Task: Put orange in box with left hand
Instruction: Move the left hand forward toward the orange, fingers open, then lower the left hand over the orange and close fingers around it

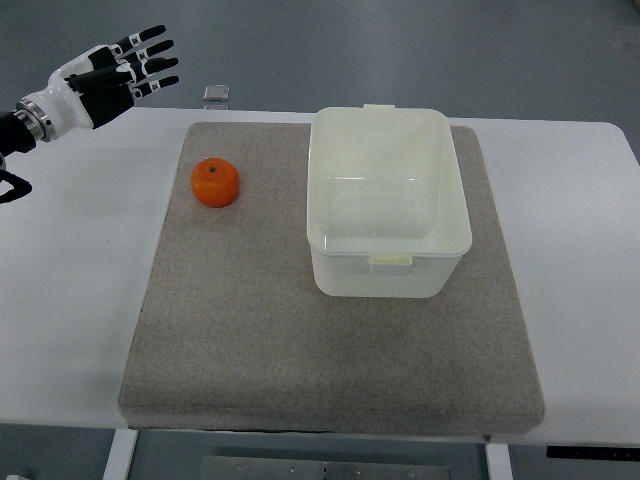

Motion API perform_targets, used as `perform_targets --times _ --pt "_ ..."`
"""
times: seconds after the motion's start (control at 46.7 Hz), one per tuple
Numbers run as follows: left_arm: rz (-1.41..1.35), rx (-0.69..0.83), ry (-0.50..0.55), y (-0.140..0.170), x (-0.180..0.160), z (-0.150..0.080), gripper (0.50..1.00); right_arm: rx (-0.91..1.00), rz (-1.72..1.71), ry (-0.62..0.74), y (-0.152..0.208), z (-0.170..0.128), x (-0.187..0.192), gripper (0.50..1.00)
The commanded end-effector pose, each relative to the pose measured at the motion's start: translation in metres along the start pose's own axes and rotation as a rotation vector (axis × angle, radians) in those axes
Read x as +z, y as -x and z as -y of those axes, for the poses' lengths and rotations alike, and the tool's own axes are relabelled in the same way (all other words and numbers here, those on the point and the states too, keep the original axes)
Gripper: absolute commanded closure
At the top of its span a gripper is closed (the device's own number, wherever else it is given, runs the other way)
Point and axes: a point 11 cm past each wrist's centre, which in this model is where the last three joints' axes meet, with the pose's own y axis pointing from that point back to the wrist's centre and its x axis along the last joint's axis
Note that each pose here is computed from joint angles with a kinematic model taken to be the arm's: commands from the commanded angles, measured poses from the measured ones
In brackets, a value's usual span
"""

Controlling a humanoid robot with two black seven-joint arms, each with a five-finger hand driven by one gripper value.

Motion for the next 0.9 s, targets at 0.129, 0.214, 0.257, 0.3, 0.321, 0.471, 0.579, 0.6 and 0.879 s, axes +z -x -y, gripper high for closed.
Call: perform_targets --times 0.129,0.214,0.257,0.3,0.321,0.471,0.579,0.6,0.879 --pt "0.218 -0.003 -0.092 -0.002 0.001 -0.002 0.512 -0.001 0.0 0.0 0.0 0.0 0.0 0.574" --pt "0.313 -0.009 -0.125 -0.003 0.003 -0.004 0.512 0.001 0.0 0.0 0.0 0.0 0.0 0.574" --pt "0.362 -0.017 -0.129 -0.002 0.005 -0.004 0.512 0.001 0.0 0.0 0.0 0.0 0.0 0.574" --pt "0.41 -0.03 -0.123 -0.001 0.007 -0.005 0.512 -0.001 0.0 0.0 0.0 0.0 0.0 0.574" --pt "0.433 -0.037 -0.115 0.0 0.009 -0.006 0.512 0.001 0.0 0.0 0.0 0.0 0.0 0.574" --pt "0.587 -0.101 -0.099 0.009 0.016 -0.011 0.512 0.001 0.0 0.0 0.0 0.0 0.0 0.574" --pt "0.71 -0.162 -0.118 0.021 0.015 -0.011 0.514 -0.001 0.0 0.0 0.0 0.0 0.0 0.574" --pt "0.735 -0.175 -0.121 0.023 0.015 -0.011 0.514 -0.001 0.0 0.0 0.0 0.0 0.0 0.574" --pt "1.017 -0.252 -0.191 0.043 0.005 -0.005 0.527 -0.001 0.0 0.0 0.0 0.0 0.0 0.574"
